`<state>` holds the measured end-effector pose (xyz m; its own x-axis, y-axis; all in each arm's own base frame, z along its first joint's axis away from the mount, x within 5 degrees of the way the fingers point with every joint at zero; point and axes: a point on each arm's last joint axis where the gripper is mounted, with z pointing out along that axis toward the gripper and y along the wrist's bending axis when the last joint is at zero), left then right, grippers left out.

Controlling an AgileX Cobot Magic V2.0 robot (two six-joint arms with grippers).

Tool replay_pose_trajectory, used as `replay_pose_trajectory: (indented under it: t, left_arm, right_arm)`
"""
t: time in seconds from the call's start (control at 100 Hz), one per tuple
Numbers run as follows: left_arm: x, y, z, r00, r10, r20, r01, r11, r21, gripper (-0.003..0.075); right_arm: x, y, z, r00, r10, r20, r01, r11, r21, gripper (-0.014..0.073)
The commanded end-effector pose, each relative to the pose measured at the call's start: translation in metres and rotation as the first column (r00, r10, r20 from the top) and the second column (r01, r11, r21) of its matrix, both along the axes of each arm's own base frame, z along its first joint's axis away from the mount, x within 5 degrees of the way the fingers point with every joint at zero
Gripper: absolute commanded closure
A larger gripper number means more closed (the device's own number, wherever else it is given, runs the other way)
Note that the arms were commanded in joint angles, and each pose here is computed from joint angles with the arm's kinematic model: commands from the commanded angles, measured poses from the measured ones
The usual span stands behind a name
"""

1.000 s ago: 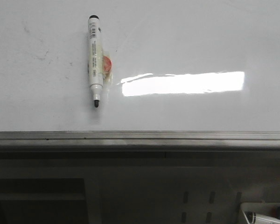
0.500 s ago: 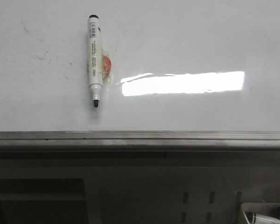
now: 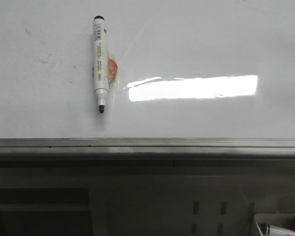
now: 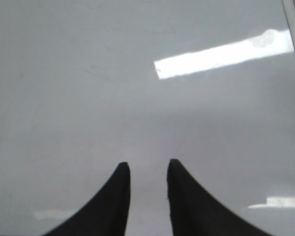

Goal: Write number 4 on whiteboard

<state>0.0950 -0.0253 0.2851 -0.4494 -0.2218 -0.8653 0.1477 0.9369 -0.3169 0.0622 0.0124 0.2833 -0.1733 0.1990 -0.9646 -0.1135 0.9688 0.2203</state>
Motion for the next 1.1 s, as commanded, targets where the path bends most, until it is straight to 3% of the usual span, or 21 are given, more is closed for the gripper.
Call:
replay_pose_trajectory:
  t: [0.0,0.06,0.2,0.43,0.71,1.01,1.09]
  left_arm:
    - [0.019,-0.007,0.019,0.999,-0.036,-0.004,0.036,0.998,-0.05,0.0325]
    - [0.031,-0.017,0.018,0.993,-0.111,-0.045,0.109,0.993,-0.054,0.0325]
    - [0.05,-0.046,0.01,0.952,-0.279,-0.124,0.271,0.959,-0.077,0.04]
    - [0.069,-0.102,0.008,0.902,-0.421,-0.097,0.414,0.907,-0.079,0.0415]
    - [0.098,-0.148,-0.004,0.88,-0.437,-0.183,0.418,0.898,-0.136,0.0415]
    - [0.117,-0.163,-0.019,0.87,-0.428,-0.245,0.409,0.904,-0.124,0.0419]
    - [0.118,-0.165,-0.024,0.864,-0.429,-0.265,0.412,0.903,-0.119,0.0459]
  right_arm:
    - [0.01,0.0,0.016,1.0,0.0,0.011,0.0,1.0,-0.024,0.0292]
    - [0.012,0.001,0.016,1.0,0.013,0.006,-0.013,1.0,-0.019,0.025]
    - [0.012,0.004,0.015,0.998,0.055,0.0,-0.055,0.998,-0.014,0.0243]
    - [0.011,0.01,0.015,0.991,0.135,0.0,-0.135,0.991,-0.016,0.0243]
    - [0.01,0.012,0.015,0.987,0.162,0.0,-0.162,0.987,-0.016,0.0243]
    - [0.01,0.012,0.017,0.987,0.159,0.014,-0.159,0.987,-0.015,0.0243]
    - [0.01,0.012,0.017,0.987,0.159,0.014,-0.159,0.987,-0.015,0.0243]
